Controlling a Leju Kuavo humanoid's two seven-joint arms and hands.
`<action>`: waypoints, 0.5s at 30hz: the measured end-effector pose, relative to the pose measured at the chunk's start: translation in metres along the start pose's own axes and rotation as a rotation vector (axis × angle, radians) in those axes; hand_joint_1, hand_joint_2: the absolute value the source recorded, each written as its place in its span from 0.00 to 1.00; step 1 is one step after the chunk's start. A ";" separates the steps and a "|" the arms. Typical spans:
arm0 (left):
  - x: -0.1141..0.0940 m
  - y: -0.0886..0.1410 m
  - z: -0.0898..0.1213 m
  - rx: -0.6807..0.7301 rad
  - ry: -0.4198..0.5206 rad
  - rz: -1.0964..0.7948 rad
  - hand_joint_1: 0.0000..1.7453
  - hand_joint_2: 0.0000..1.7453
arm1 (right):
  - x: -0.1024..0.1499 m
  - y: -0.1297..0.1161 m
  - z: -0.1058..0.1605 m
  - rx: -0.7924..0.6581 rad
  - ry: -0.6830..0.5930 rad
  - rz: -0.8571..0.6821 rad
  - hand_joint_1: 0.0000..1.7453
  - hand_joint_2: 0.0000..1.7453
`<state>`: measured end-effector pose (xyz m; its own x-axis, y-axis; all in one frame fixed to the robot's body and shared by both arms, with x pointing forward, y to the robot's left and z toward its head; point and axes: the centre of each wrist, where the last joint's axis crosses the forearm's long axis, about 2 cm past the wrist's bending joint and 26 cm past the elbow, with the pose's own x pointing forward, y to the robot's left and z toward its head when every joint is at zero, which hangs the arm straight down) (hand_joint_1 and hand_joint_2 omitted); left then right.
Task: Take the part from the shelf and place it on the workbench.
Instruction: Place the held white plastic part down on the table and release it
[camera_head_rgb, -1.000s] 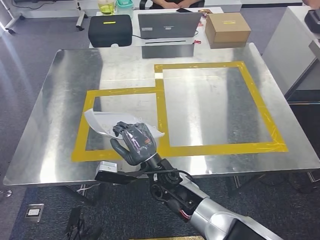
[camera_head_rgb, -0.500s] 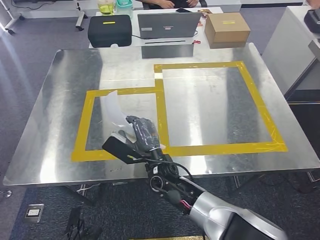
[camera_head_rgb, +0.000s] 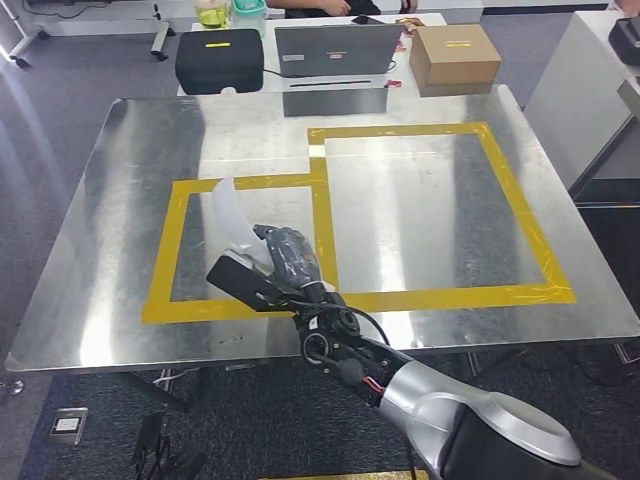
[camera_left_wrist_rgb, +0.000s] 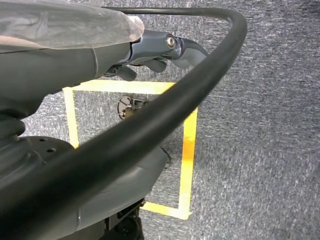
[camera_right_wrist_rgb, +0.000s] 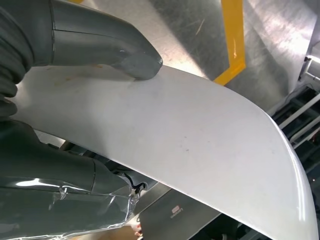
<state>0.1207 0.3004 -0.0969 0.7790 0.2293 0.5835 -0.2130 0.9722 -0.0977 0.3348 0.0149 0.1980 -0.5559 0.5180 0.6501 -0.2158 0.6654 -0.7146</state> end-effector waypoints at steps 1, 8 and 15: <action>0.000 0.000 0.000 0.000 0.000 0.000 0.00 1.00 | -0.001 0.000 0.000 0.002 0.000 0.005 0.99 1.00; 0.001 0.000 0.000 -0.001 0.001 -0.001 0.00 1.00 | -0.003 -0.003 -0.002 -0.007 -0.012 -0.002 0.99 1.00; 0.002 -0.001 -0.001 -0.006 -0.002 -0.012 0.00 1.00 | 0.000 -0.012 -0.011 -0.041 -0.042 -0.008 0.00 0.00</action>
<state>0.1225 0.2998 -0.0965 0.7806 0.2172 0.5860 -0.1999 0.9752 -0.0951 0.3461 0.0126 0.2096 -0.5877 0.4898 0.6440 -0.1879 0.6916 -0.6974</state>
